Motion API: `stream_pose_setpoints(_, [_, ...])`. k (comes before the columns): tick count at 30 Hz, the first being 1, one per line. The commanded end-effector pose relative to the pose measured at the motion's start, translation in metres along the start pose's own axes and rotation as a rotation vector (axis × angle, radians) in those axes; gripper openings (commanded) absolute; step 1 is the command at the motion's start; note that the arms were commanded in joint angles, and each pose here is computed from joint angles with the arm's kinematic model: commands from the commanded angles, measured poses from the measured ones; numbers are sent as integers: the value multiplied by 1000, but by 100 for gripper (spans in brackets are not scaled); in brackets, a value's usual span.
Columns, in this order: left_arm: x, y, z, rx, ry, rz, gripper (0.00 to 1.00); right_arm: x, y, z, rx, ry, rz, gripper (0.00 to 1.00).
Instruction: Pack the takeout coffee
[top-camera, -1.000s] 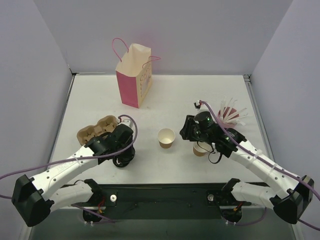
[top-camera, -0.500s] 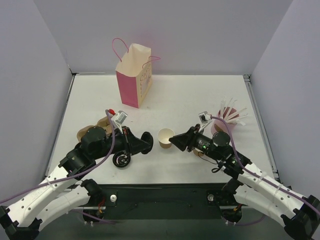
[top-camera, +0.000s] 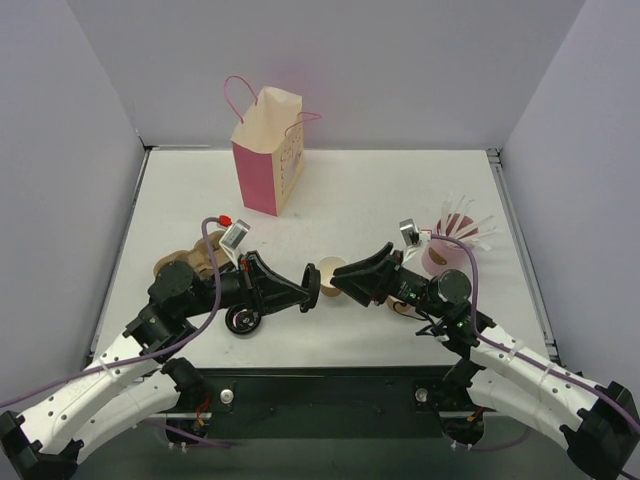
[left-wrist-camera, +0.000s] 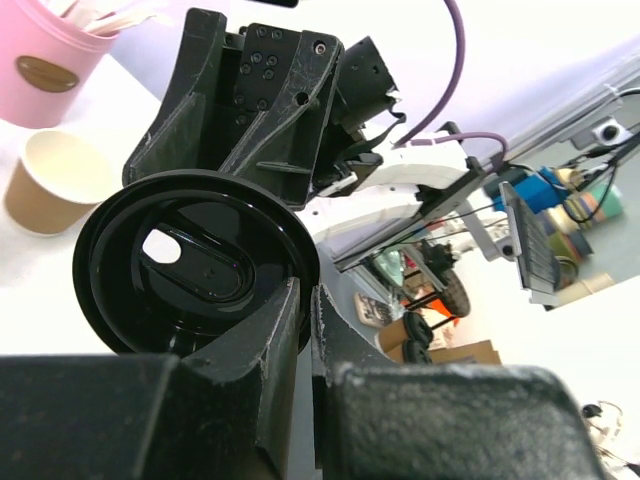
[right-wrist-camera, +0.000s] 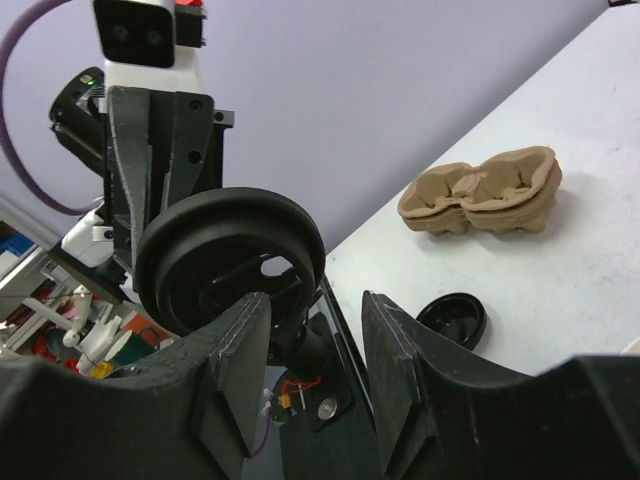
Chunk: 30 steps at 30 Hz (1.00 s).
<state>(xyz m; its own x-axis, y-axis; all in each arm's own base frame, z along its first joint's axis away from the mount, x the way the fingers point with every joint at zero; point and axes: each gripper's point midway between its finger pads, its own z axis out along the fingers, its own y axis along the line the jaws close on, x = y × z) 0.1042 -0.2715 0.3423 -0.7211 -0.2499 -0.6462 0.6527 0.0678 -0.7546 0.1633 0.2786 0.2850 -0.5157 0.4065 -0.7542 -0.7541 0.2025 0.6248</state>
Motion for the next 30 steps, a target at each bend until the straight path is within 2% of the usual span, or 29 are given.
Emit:
stream_pose_setpoints(1, [-8,-25,-2,128,-34,-2,17,-21,37,1,-169,-90,-122,43])
stream_pose_setpoints(10, [-11,-29,1,169,-52,-23,17,-13,40,11,-202,-26,-171,44])
stream_pose_setpoints(17, [-10,-26,2,173,-56,-40,17,-8,53,14,-276,-29,-197,44])
stream_pose_setpoints(30, [-8,-23,-2,146,-63,-35,16,-15,48,11,-222,-53,-258,44])
